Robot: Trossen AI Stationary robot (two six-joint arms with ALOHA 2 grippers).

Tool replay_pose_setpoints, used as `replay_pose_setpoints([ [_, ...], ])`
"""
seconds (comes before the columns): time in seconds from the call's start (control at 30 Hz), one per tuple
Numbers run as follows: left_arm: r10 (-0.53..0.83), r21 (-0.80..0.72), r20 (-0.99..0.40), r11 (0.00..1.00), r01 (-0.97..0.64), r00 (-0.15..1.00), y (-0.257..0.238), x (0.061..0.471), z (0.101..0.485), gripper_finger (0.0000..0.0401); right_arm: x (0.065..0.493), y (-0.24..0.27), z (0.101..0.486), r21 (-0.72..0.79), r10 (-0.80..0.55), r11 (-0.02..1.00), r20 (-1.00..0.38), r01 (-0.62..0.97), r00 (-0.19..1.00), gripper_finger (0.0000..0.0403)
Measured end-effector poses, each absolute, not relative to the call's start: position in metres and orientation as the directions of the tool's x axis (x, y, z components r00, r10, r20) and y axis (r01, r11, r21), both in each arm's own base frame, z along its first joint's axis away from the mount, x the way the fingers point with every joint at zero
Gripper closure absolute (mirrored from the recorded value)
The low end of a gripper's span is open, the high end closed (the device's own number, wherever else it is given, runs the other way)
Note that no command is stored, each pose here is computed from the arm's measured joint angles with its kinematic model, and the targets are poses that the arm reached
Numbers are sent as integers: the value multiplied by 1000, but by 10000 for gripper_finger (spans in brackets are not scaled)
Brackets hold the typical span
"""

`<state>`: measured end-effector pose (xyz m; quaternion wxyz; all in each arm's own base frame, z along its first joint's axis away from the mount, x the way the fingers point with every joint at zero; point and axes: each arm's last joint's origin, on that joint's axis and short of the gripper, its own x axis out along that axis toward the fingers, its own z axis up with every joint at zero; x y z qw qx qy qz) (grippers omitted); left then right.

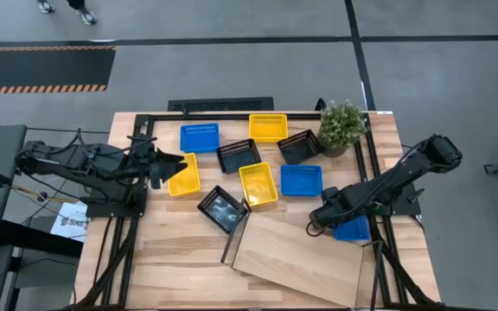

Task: Stack baskets on shelf by color
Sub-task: Put the right blue bin on the shelf

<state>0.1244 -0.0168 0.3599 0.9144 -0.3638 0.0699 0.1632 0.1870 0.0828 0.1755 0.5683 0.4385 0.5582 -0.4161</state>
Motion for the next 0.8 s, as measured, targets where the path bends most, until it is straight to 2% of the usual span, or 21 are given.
replay_pose_setpoints([
  [0.17, 248, -643, -246, 682, -349, 937, -17, 124, 360, 163, 187, 85, 176, 38, 20, 255, -999, 966, 34, 378],
  [0.2, 247, -643, -246, 682, -349, 937, -17, 124, 360, 163, 187, 85, 176, 42, 22, 255, -999, 966, 38, 387],
  [0.37, 248, -642, -247, 682, -349, 937, -17, 124, 360, 163, 188, 85, 183, 28, 15, 240, -1000, 970, 25, 378],
  [0.5, 247, -642, -247, 682, -349, 937, -17, 124, 360, 163, 188, 85, 195, -9, -15, 244, -1000, 970, -6, 393],
  [0.8, 247, -643, -246, 682, -349, 937, -17, 124, 360, 163, 190, 86, 242, -65, -90, 281, -995, 957, -41, 394],
])
